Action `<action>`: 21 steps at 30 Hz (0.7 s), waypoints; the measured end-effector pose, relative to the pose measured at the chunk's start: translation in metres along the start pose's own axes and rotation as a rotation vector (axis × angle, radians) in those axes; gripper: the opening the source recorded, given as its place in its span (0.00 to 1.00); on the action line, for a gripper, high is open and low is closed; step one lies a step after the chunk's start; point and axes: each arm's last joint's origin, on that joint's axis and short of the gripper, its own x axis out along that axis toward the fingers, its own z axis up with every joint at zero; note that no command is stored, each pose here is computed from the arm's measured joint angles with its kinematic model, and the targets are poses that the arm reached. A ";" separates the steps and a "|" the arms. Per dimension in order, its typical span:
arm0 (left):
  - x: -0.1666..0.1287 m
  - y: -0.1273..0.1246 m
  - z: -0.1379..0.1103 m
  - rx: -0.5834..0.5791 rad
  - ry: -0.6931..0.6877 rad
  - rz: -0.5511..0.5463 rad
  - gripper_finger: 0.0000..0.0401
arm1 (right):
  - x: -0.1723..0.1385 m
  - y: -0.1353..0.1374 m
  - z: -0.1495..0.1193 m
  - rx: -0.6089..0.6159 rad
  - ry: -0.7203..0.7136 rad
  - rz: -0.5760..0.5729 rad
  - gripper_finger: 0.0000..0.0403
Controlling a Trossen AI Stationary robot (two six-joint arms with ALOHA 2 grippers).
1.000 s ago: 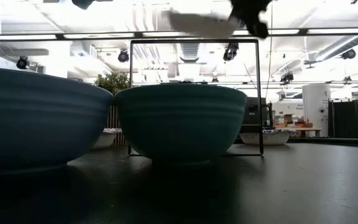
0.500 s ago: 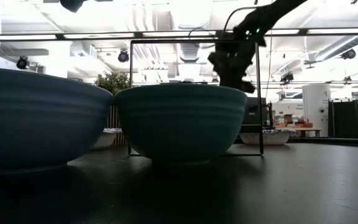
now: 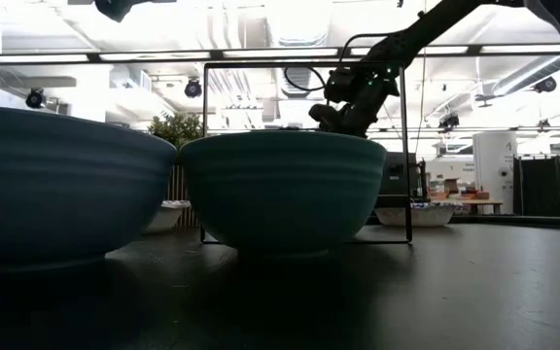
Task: Place and stack bowls onto a shelf
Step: Put the white paper bowl on the shelf
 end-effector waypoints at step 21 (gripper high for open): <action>0.000 0.000 0.000 -0.002 -0.005 0.000 0.00 | 0.001 -0.002 0.006 -0.031 -0.070 -0.079 0.15</action>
